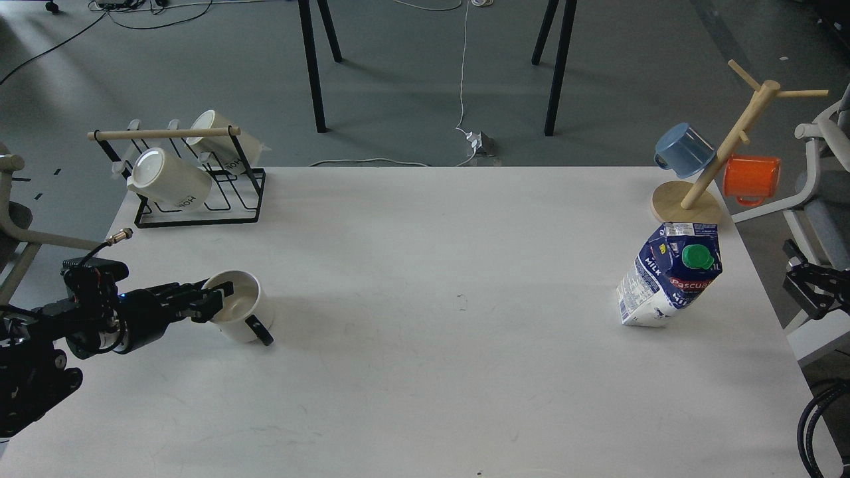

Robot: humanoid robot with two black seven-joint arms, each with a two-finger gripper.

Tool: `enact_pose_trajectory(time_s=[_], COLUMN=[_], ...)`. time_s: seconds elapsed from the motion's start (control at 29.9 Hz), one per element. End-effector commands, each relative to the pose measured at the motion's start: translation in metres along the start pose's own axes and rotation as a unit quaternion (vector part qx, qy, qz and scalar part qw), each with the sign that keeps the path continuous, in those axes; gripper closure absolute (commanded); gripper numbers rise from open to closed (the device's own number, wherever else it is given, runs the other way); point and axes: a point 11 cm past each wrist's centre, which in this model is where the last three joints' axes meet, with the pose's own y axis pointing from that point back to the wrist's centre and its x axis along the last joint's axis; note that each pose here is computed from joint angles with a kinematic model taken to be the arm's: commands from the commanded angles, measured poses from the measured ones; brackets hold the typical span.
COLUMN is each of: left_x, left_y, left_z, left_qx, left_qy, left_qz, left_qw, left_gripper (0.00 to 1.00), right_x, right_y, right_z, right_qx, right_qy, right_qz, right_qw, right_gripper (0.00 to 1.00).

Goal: Place cup and milk with both arms
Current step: 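Grasp the white mug rim with the left gripper, then move the mug toward table center and set it upright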

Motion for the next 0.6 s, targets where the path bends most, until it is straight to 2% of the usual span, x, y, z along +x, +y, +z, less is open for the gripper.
enact_pose_trajectory(time_s=[0.0, 0.2, 0.37, 0.57], left_x=[0.003, 0.02, 0.088, 0.134], left_y=[0.001, -0.003, -0.015, -0.063], left_z=[-0.001, 0.007, 0.028, 0.095], left_qx=[0.0, -0.012, -0.051, -0.126], left_qy=[-0.015, -0.018, -0.028, -0.005], left_qz=[0.011, 0.035, 0.078, 0.114], left_qw=[1.0, 0.999, 0.995, 0.985], left_gripper=[0.99, 1.0, 1.0, 1.0], right_x=[0.001, 0.003, 0.003, 0.008], right_y=[0.001, 0.003, 0.003, 0.007], right_z=[0.0, 0.0, 0.0, -0.005], right_qx=[0.0, 0.001, 0.002, 0.008], right_qy=[0.0, -0.001, 0.0, 0.0], right_qz=[0.001, 0.005, 0.005, 0.015], right_qw=[1.0, 1.0, 1.0, 1.0], right_gripper=[0.02, 0.02, 0.02, 0.02])
